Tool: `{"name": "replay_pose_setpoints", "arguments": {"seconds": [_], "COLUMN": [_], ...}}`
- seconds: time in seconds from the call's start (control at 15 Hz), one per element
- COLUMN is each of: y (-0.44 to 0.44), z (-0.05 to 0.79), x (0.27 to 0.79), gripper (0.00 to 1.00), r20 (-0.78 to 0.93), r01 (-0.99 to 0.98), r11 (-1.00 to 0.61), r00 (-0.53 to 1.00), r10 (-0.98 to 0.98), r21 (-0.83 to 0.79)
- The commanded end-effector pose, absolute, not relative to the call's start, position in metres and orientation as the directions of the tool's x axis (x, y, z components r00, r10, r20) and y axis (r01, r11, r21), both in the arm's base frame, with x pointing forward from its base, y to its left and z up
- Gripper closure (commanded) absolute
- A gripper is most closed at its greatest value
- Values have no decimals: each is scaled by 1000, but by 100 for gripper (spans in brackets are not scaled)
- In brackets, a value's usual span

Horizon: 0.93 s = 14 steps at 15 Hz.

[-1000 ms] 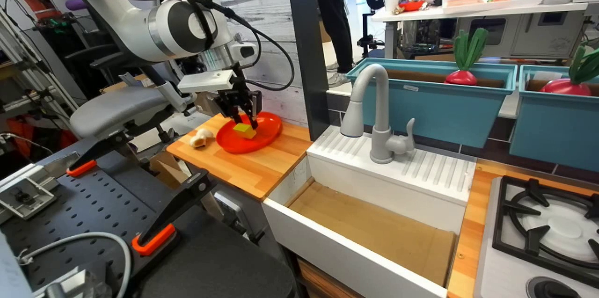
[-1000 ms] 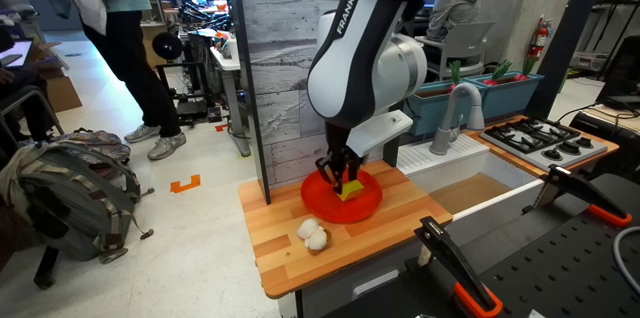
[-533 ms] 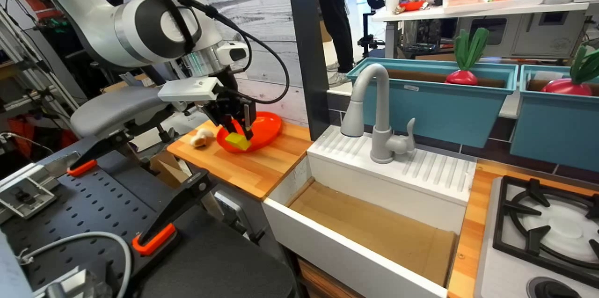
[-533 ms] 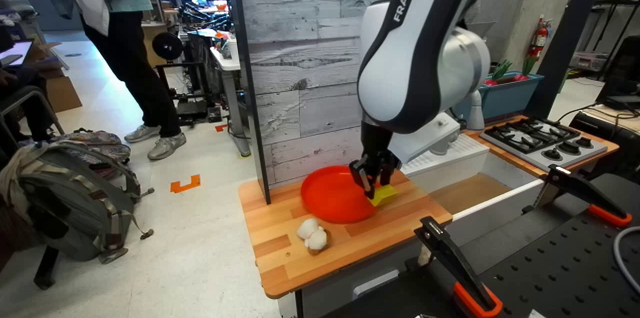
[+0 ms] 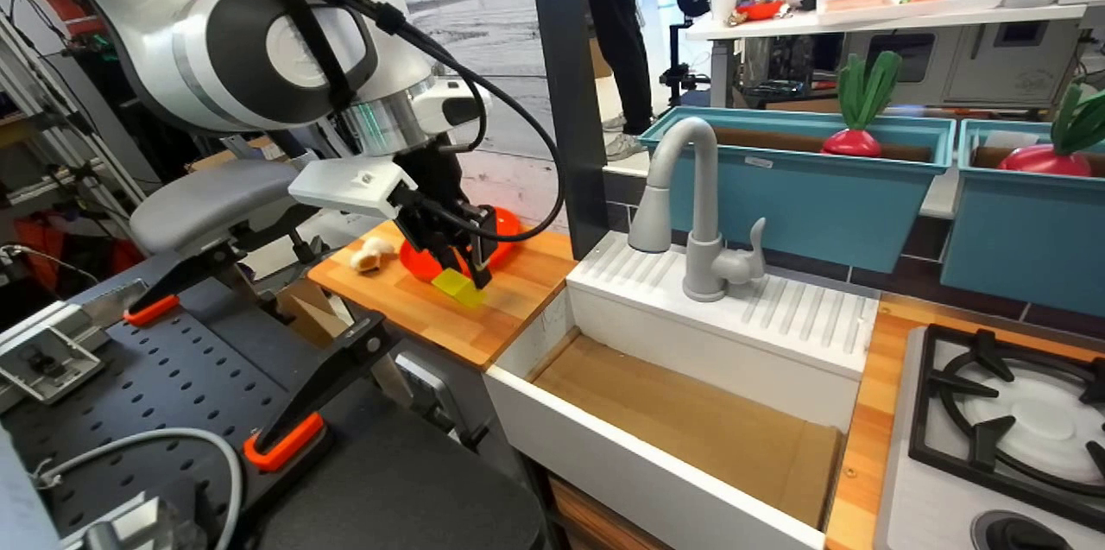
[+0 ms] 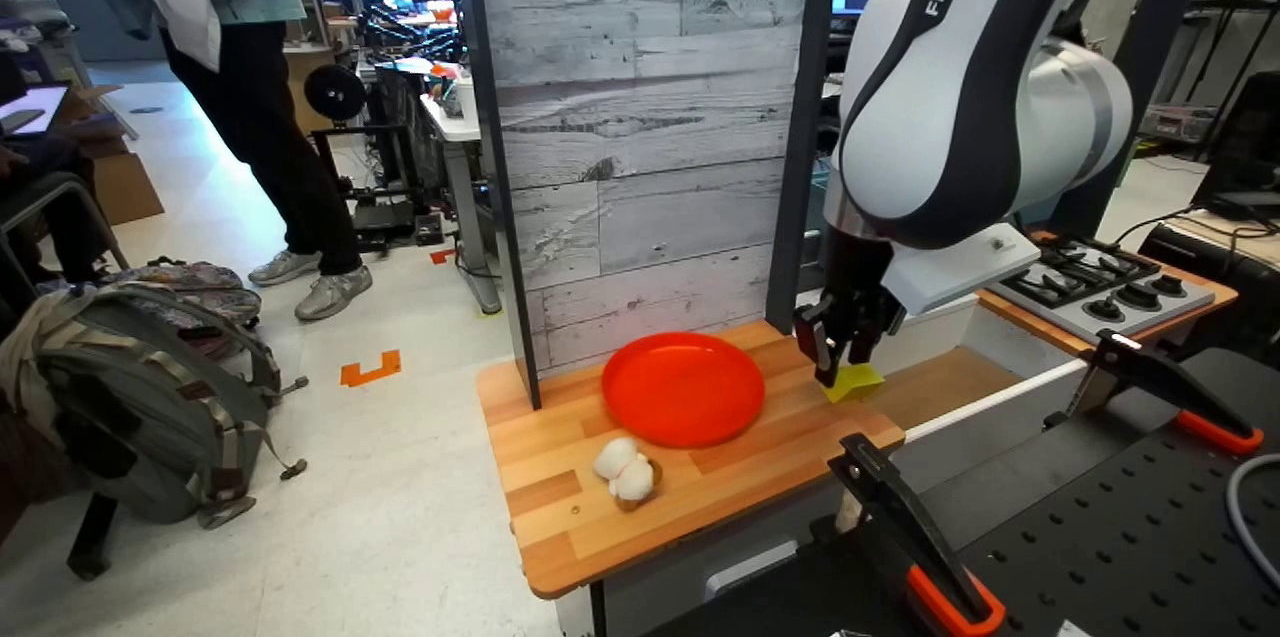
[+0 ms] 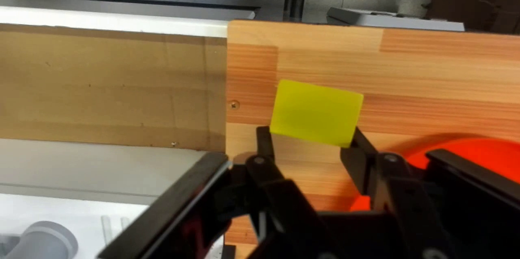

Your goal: Pick the yellow block on the block and put it on the counter

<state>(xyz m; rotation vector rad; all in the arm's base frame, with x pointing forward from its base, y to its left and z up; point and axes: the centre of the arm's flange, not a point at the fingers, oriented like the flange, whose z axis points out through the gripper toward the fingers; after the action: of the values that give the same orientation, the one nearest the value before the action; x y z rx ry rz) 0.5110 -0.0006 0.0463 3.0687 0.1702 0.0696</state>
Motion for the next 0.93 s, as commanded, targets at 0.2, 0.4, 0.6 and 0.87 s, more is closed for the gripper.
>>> {"name": "replay_pose_setpoints", "arguments": {"seconds": [0.2, 0.4, 0.6, 0.87], "y": [-12, 0, 11, 13], "z": [44, 38, 27, 11], "x": [529, 543, 553, 559], "gripper": [79, 79, 79, 79], "r20": [61, 57, 50, 20], "r01": [65, 83, 99, 99], "r11": [-997, -996, -994, -995], "r00": [996, 995, 994, 995], "r10": [68, 85, 101, 99], "r21": [50, 46, 37, 24]}}
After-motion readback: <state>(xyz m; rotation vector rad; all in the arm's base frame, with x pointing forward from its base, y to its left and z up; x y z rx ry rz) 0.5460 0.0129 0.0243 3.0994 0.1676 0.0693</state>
